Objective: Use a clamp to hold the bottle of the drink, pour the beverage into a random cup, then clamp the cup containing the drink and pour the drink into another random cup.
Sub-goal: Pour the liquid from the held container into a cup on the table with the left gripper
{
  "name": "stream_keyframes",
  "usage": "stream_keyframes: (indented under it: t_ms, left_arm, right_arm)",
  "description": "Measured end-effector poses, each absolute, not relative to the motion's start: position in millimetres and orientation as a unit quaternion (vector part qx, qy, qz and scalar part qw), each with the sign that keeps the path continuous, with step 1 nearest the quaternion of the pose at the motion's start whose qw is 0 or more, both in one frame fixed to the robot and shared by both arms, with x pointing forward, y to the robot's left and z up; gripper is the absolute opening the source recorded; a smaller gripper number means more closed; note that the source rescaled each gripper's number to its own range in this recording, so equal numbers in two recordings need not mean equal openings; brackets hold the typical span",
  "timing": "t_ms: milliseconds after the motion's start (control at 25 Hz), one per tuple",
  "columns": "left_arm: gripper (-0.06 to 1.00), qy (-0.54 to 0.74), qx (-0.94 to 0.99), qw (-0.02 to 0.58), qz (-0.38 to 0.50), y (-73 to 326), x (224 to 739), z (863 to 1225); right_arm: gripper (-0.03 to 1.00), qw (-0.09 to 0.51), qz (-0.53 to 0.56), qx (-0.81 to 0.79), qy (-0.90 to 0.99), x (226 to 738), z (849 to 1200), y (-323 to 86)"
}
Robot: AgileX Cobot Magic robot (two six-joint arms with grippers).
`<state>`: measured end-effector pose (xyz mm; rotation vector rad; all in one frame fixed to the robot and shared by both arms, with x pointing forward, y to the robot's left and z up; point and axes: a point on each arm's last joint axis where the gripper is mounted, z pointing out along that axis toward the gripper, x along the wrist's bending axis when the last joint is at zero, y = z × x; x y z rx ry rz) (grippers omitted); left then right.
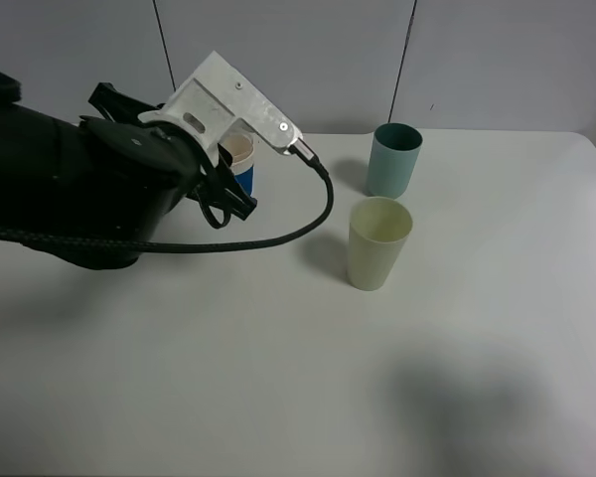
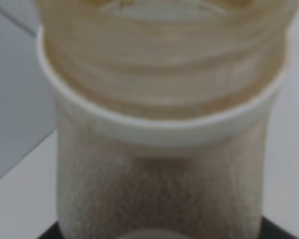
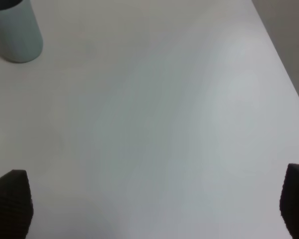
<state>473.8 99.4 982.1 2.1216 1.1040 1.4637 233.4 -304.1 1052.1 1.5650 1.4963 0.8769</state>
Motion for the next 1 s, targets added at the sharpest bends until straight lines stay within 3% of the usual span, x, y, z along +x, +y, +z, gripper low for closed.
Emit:
stream_keyframes:
  t_ms: [1000]
  left_arm:
    - [0.03,0.264,0.805,0.104,0.521,29,484,948]
  right_arm:
    - [1.00,0.392,0.345,0.616,0.589,233,1052,-304]
